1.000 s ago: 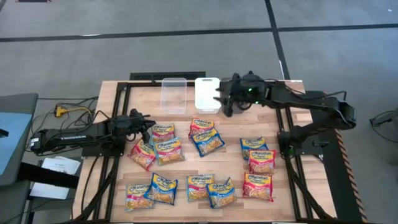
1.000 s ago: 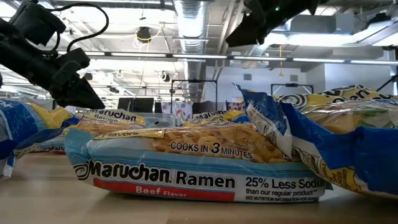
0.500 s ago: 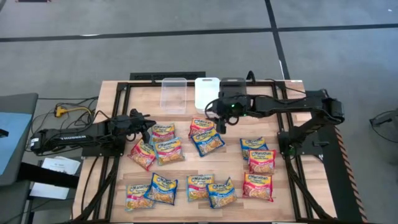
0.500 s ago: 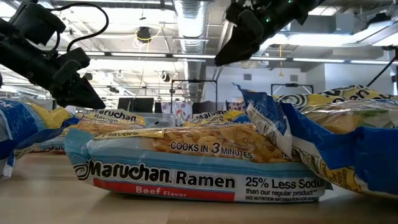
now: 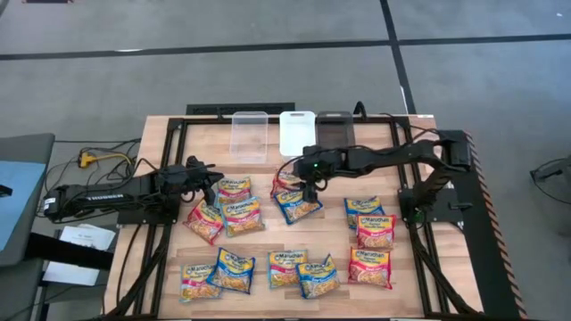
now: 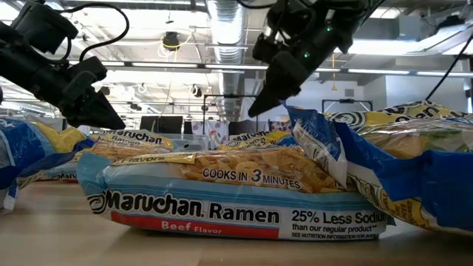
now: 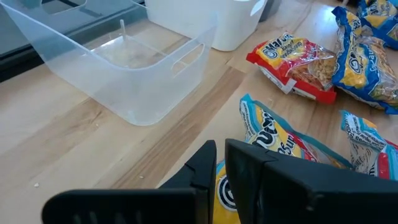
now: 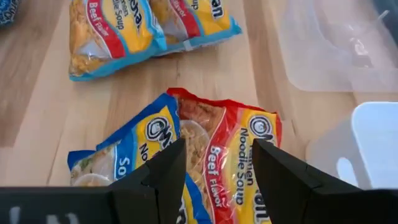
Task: Sort Maruchan noodles
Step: Put the blue noodle pack into the white bin
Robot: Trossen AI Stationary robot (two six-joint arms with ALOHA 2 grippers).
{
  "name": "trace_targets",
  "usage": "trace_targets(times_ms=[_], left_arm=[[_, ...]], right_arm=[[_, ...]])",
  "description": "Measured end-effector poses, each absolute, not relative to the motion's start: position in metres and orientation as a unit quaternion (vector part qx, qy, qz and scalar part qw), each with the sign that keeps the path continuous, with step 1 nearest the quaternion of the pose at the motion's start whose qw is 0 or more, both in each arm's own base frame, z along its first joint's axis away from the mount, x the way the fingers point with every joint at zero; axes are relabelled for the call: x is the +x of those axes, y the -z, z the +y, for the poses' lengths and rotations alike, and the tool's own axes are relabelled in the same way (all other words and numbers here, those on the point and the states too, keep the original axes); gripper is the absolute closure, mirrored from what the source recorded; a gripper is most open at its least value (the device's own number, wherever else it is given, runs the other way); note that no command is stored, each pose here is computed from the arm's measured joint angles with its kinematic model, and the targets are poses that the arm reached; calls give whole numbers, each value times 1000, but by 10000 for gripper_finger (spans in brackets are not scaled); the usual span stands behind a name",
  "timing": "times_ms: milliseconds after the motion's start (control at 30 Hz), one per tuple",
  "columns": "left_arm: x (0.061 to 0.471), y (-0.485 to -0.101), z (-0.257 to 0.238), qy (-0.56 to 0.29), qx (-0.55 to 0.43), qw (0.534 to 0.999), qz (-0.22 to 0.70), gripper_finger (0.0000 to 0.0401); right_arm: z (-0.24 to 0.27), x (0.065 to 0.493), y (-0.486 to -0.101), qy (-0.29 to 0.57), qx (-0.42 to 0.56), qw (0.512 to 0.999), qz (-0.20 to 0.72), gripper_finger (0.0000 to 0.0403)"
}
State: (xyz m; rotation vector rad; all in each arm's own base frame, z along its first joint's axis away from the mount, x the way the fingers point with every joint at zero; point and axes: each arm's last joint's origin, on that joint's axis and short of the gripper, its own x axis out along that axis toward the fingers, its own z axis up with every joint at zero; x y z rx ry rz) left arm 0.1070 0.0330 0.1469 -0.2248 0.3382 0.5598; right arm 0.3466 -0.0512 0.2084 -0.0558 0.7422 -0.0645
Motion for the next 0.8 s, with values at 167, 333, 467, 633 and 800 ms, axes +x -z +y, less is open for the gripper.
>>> trace_targets(times_ms=[167,333,467,633,800], left_arm=[[107,-147,33,-274,-110,941,166,379],[107,-147,33,-274,-111,941,164,379],[107,-147,33,-275,-114,941,163,379],[107,-147,33,-276,-115,940,163,379],[107,-147,33,-277,-115,940,163,379]], right_arm=[[-50,351,-198,16,-22,929,369,195],[-48,354,-188,-7,-13,923,384,195],[-45,354,-181,-15,-12,917,399,195],[-40,354,-181,-21,-18,917,399,195],[-41,352,-180,-21,-15,911,411,197]])
